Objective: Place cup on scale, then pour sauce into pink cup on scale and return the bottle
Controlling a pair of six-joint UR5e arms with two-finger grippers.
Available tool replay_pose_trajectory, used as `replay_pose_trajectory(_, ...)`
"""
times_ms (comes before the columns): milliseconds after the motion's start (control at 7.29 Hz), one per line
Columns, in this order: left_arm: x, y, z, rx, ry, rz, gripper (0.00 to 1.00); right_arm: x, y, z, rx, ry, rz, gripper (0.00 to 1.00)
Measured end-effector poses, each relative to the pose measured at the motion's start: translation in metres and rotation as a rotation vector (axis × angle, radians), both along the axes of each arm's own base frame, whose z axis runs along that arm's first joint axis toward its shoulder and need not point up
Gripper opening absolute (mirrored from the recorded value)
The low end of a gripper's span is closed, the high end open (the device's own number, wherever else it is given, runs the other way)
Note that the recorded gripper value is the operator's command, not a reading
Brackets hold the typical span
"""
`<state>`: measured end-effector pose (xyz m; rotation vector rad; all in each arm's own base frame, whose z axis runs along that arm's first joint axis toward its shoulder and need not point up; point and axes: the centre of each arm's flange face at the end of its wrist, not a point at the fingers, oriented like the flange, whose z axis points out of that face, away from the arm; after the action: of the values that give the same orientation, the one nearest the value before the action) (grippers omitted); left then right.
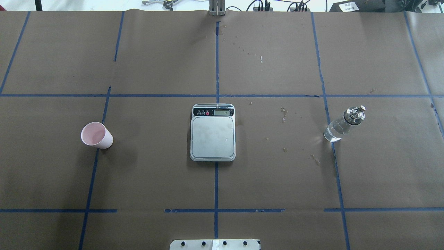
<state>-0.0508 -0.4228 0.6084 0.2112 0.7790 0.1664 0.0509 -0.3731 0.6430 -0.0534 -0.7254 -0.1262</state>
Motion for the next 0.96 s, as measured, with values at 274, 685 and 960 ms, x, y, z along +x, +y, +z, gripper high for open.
replay_pose_trajectory(274,0.0,-0.001,-0.005,0.013,0.001,0.002,1.0,-0.001,-0.007,-0.006,0.015,-0.004,-0.001,1.0)
replay_pose_trajectory(685,0.001,-0.009,-0.034,0.142,0.003,0.004,1.0,-0.005,-0.042,-0.038,0.138,-0.028,0.006,1.0)
replay_pose_trajectory(960,0.002,-0.028,-0.072,0.36,0.011,0.001,1.0,-0.006,-0.067,-0.064,0.287,-0.034,0.011,1.0)
